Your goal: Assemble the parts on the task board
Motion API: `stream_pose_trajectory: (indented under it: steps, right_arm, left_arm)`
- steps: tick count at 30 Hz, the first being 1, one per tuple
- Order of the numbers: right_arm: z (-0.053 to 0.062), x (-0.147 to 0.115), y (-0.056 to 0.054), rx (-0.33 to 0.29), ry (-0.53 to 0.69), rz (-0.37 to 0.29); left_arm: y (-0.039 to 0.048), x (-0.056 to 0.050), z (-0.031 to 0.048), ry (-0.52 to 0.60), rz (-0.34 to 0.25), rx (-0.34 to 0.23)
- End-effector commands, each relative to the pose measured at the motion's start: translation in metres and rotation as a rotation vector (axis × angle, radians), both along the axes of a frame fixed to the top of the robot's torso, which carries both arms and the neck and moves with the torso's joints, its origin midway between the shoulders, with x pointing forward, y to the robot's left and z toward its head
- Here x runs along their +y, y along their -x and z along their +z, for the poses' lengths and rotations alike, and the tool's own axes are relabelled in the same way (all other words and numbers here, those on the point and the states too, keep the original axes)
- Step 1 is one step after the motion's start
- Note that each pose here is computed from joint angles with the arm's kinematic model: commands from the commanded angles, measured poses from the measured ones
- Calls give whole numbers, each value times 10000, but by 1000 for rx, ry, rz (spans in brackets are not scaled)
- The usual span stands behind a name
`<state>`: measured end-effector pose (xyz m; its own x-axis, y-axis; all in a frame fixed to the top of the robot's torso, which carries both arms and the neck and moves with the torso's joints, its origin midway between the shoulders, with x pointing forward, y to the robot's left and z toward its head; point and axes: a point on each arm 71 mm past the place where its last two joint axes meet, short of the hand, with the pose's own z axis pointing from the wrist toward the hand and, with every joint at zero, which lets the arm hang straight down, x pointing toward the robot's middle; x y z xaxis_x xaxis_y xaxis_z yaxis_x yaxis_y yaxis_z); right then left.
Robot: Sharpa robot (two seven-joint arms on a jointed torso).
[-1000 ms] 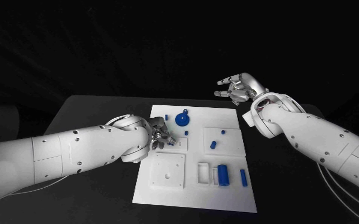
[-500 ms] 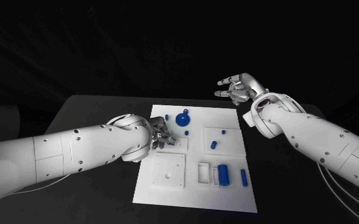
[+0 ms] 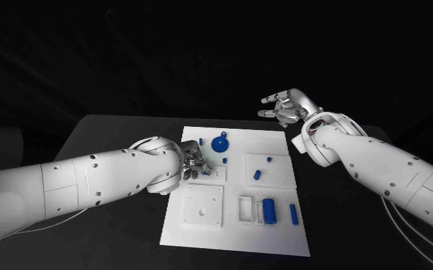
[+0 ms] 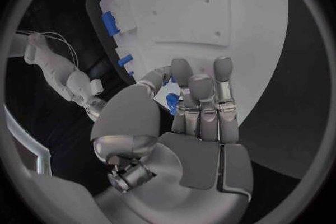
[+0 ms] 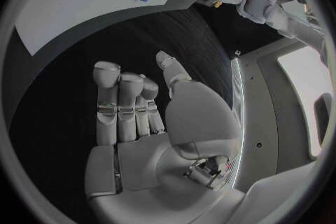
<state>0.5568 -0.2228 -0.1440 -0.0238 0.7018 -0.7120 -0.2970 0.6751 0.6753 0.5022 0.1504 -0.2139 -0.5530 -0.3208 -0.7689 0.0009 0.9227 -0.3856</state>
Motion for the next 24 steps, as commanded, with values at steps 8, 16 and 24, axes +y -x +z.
stream_pose_trajectory:
  steps: [8,16,24]
  right_arm:
    - [-18,27,-6,14,5,15]
    - [-28,29,-11,19,7,15]
    - [-38,42,-17,25,8,17]
  left_arm:
    - [41,-28,-63,-16,-15,91]
    - [7,-54,66,-7,-25,121]
    - [-35,-113,185,-18,-55,170]
